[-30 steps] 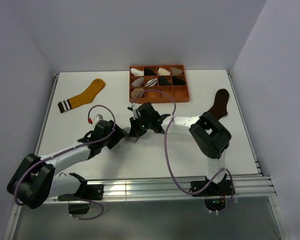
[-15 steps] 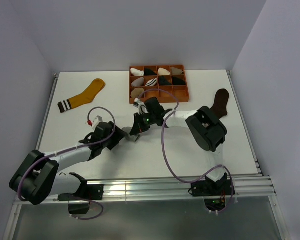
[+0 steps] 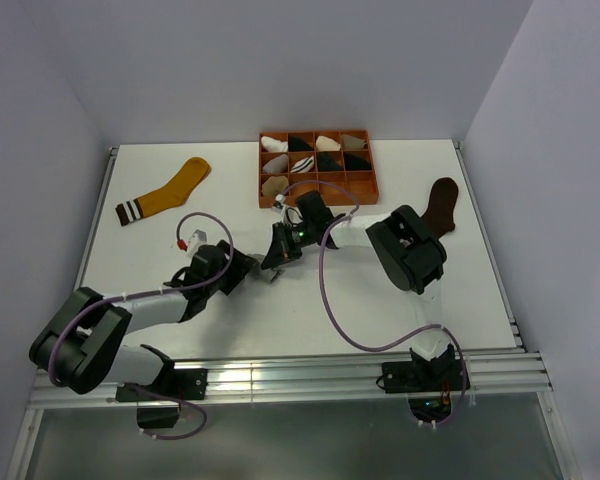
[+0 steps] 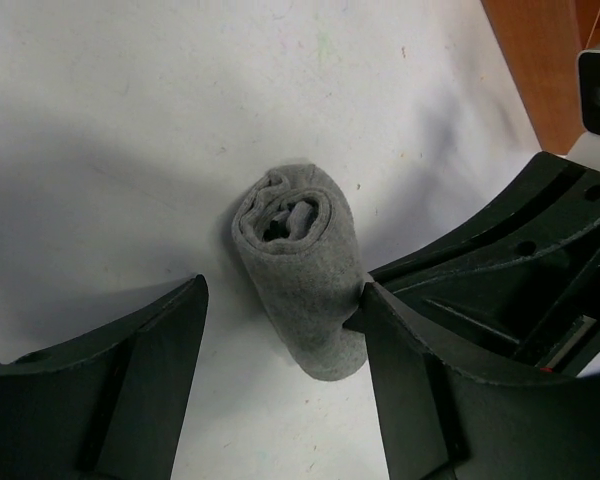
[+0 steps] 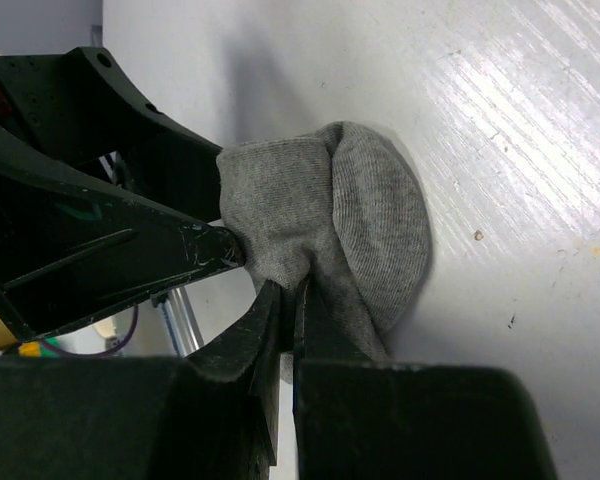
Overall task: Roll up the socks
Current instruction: Roll the sock at the center of the board.
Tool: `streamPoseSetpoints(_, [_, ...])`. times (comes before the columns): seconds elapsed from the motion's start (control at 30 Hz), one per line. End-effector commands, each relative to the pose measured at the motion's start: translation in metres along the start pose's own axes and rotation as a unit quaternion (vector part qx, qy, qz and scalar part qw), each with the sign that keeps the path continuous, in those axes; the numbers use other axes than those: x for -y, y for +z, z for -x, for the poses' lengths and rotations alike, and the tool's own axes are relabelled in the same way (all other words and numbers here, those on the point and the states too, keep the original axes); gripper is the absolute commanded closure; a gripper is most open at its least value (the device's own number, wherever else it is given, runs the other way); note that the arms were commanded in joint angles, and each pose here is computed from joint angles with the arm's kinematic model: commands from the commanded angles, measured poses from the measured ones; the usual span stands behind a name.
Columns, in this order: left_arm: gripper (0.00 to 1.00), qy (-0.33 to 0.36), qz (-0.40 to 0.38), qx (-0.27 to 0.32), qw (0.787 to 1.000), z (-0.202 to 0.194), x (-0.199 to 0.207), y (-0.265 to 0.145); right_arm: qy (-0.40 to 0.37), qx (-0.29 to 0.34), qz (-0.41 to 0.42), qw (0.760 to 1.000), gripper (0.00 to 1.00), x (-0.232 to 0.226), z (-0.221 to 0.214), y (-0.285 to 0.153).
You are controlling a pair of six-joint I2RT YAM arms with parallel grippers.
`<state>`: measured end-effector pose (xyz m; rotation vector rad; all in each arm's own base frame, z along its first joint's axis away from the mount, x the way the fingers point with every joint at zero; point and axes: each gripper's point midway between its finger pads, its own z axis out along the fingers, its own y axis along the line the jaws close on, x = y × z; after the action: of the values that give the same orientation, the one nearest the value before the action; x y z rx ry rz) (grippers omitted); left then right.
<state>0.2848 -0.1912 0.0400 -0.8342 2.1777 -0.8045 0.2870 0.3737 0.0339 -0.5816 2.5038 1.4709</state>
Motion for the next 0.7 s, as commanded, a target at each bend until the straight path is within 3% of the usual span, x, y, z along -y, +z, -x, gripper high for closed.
streamPoseSetpoints(0.0, [0.31, -0.001, 0.011, 0.011, 1.0, 0.002, -0.007, 0.007, 0.111, -0.083, -0.099, 0.985, 1.0, 0.066, -0.068, 0.004])
streamPoseSetpoints(0.53, [0.38, 0.018, 0.044, -0.017, 0.999, -0.012, -0.024, 0.029, 0.169, -0.101, -0.088, 0.976, 1.0, 0.085, -0.076, 0.002])
streamPoseSetpoints(0.63, [0.47, 0.018, 0.057, -0.028, 0.998, -0.018, -0.032, 0.033, 0.164, -0.1, -0.098, 0.977, 1.0, 0.088, -0.076, 0.0])
streamPoseSetpoints(0.67, [0.59, 0.017, 0.059, -0.031, 0.998, -0.019, -0.033, 0.034, 0.158, -0.094, -0.106, 0.977, 1.0, 0.088, -0.073, -0.001])
